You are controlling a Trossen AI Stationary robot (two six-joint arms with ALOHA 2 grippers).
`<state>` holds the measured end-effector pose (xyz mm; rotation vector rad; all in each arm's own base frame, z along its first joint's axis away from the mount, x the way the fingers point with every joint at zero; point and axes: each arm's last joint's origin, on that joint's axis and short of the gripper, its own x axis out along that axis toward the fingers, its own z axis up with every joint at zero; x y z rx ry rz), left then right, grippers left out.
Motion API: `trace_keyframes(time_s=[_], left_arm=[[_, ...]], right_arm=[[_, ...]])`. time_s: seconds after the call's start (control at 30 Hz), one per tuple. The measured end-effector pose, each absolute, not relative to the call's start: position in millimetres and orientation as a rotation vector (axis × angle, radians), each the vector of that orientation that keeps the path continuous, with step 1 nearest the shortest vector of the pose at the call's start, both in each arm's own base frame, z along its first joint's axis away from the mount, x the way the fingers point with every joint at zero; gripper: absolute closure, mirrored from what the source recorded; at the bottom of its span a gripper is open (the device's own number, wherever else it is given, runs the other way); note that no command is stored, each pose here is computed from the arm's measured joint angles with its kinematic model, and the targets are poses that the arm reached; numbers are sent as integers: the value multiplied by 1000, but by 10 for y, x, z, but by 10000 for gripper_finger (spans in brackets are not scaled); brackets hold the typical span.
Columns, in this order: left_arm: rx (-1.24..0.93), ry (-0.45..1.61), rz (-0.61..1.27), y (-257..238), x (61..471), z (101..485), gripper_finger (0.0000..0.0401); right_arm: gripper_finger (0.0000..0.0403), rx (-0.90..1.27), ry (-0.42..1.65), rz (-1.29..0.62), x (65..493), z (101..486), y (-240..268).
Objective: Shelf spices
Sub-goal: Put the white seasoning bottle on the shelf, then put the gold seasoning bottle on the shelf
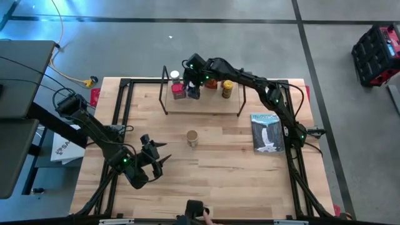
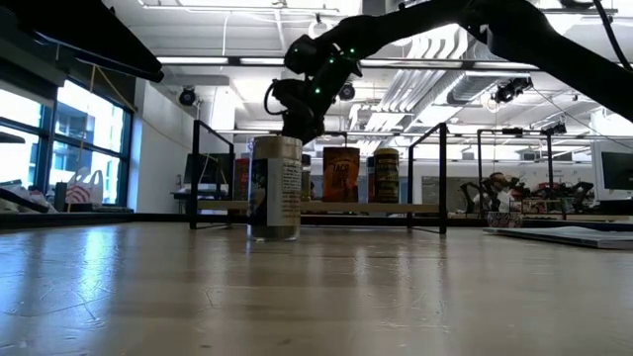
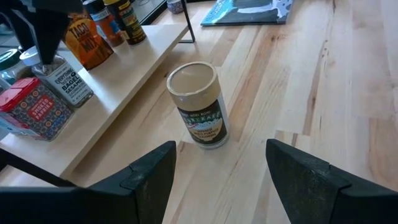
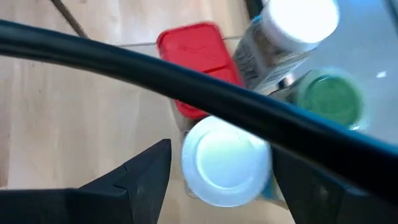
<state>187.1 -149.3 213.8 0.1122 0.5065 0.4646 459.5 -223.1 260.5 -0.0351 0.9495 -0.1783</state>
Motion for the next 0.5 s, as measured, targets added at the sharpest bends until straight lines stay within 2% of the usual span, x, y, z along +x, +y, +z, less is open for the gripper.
trace_keyframes(time_s=[0.27, 0.5], left_arm=[[96, 501, 466, -1497, 1872, 2140, 156], [73, 501, 462, -1507, 1866, 2139, 156]], right_arm=[[136, -151, 912, -215, 4560, 3002, -2017], [135, -227, 940, -257, 4347, 3493, -1524]])
